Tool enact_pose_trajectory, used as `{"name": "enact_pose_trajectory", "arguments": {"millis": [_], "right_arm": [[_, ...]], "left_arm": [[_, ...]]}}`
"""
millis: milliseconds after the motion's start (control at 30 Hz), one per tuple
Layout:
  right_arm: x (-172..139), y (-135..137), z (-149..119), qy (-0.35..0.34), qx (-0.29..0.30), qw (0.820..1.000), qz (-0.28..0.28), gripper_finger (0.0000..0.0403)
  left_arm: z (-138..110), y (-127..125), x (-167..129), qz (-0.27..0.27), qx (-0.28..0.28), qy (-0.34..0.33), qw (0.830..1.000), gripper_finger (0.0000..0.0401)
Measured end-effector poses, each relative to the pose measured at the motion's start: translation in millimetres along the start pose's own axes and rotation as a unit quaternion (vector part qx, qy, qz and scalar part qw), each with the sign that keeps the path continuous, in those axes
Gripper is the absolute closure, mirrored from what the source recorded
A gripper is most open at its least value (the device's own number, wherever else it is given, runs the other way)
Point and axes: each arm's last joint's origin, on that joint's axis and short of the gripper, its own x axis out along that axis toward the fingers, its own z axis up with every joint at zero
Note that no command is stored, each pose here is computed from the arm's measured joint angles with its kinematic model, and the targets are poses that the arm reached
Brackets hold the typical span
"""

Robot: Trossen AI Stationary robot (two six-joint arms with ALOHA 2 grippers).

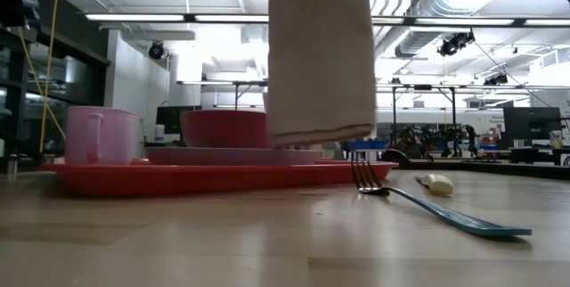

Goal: Set up tray
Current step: Put the brown table napkin to the right of the white plate on the red serving tray

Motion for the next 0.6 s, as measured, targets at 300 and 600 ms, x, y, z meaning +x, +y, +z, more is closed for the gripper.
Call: {"name": "enact_pose_trajectory", "arguments": {"millis": [300, 600], "right_arm": [[-40, -21, -16, -0.051, 0.01, 0.999, -0.009, 0.0403], [-77, -43, -40, -0.092, -0.043, 0.994, -0.024, 0.0403]], "left_arm": [[0, 0, 0, 0.0, 0.0, 0.0, 1.0, 0.0284], [0, 0, 0, 0.0, 0.0, 0.0, 1.0, 0.0284]]}}
